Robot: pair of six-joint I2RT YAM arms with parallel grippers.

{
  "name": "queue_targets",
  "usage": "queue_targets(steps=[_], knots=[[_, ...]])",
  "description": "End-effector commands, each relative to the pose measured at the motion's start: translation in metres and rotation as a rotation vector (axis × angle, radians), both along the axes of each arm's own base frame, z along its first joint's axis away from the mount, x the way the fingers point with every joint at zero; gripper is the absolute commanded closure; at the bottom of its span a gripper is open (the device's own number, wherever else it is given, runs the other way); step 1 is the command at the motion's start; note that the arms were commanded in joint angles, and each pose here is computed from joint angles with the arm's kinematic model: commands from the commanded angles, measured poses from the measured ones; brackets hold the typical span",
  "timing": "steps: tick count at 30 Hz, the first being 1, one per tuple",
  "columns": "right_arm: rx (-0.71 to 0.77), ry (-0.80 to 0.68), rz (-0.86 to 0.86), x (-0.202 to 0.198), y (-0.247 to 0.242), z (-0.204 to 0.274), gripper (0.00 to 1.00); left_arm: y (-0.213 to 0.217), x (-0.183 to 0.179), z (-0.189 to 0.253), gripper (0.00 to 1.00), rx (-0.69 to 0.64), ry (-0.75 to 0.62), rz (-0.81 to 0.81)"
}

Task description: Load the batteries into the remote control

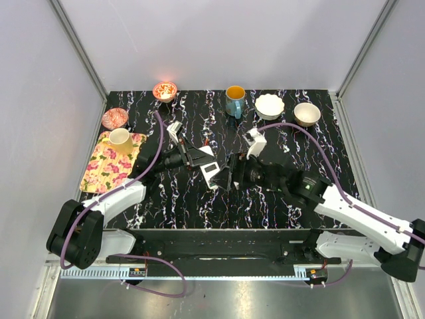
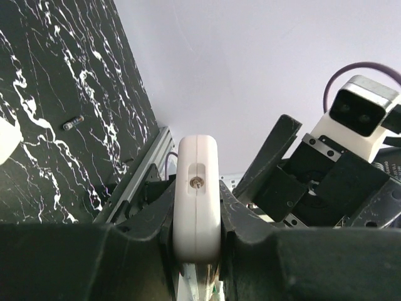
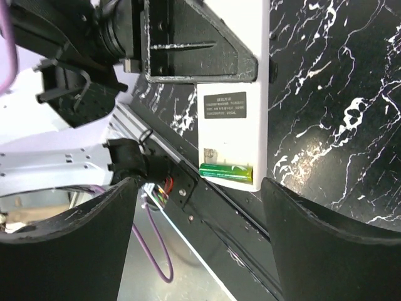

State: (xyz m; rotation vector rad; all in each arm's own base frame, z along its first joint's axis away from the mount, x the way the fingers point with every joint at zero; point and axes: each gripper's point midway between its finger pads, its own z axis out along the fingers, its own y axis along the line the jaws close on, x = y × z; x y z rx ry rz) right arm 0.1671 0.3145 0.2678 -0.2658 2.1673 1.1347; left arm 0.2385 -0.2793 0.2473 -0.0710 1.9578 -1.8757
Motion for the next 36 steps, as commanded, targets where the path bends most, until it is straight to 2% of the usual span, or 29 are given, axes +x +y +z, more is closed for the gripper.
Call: queue_targets(steps=[1, 11, 22, 31, 36], knots=[[0.101, 0.018, -0.155, 0.016, -0.012, 0.01, 0.16, 0.005, 0.007, 0.025, 1.0, -0.058, -0.111, 0.071], [0.189, 0.15, -0.235, 0.025, -0.012, -0.019, 0.21, 0.018, 0.018, 0.035, 1.0, -0.107, -0.133, 0.215], [0.361, 0.122, -0.201, 0.033, 0.003, 0.004, 0.25, 0.021, 0.016, 0.033, 1.0, -0.108, -0.135, 0.236], [0.339, 0.164, -0.138, 0.029, 0.019, -0.009, 0.45, 0.021, 0.016, 0.036, 1.0, -0.113, -0.139, 0.235], [0.342, 0.172, -0.127, 0.03, 0.021, -0.011, 0.49, 0.021, 0.016, 0.036, 1.0, -0.114, -0.14, 0.235]])
